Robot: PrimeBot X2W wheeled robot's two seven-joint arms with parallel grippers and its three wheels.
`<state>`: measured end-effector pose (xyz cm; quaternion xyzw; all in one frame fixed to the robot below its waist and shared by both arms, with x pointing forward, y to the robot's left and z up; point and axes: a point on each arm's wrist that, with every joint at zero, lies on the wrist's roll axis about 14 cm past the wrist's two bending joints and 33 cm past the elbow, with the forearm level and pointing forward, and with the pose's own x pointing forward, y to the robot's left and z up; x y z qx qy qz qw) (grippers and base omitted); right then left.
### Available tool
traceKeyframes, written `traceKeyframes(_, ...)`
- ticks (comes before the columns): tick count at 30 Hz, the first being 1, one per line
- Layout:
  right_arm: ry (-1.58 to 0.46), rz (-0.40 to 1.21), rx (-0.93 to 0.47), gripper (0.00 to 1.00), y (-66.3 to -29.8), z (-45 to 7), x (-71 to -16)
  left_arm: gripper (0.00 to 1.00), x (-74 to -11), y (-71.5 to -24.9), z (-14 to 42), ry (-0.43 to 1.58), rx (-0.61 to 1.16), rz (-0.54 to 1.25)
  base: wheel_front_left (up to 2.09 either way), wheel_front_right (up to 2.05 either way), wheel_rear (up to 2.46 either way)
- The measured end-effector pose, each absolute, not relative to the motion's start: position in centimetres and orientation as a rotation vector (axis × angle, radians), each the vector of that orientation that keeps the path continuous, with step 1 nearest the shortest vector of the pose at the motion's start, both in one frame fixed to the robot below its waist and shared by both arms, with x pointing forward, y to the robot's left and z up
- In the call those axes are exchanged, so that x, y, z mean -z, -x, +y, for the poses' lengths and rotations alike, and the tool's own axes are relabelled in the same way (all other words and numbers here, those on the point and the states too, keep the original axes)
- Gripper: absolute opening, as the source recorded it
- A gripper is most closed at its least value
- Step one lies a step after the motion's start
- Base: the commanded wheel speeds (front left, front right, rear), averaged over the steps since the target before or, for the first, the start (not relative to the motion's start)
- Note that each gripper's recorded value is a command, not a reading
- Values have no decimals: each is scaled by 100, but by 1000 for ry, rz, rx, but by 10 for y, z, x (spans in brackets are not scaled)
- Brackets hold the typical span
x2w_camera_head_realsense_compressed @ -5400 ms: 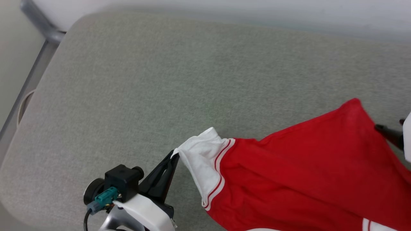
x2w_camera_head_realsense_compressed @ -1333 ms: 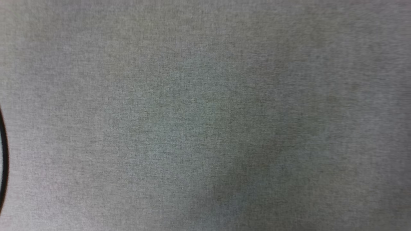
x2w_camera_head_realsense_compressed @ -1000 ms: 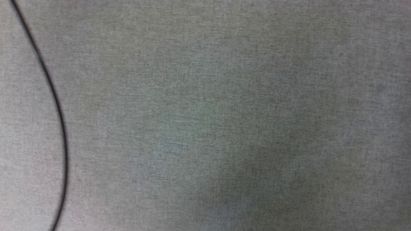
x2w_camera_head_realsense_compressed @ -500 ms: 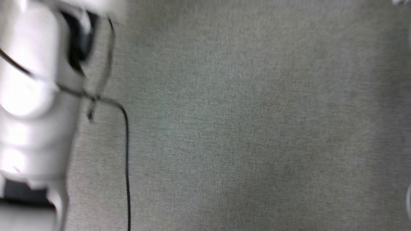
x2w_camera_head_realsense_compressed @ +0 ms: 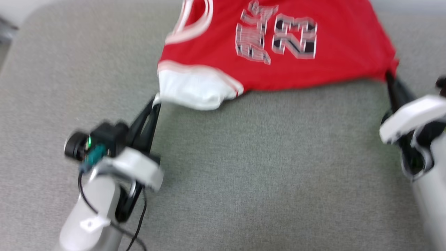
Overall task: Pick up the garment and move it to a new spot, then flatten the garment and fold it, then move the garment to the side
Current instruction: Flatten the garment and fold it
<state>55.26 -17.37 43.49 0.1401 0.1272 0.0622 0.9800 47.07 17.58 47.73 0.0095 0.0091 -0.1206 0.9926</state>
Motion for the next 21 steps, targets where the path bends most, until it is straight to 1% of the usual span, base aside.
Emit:
traceKeyframes(8, -334, 347, -114, 0, -496, -183, -425, 0, -460, -406, 199, -34, 195, 102, 0, 0, 0)
traceKeyframes(13, -351, 407, -113, 0, -462, -191, -419, 0, -457, -375, 198, -19, 212, 141, 0, 0, 0)
traceKeyframes(21, -343, 510, -147, 0, -410, -205, -416, 0, -443, -320, 193, 1, 249, 262, 0, 0, 0)
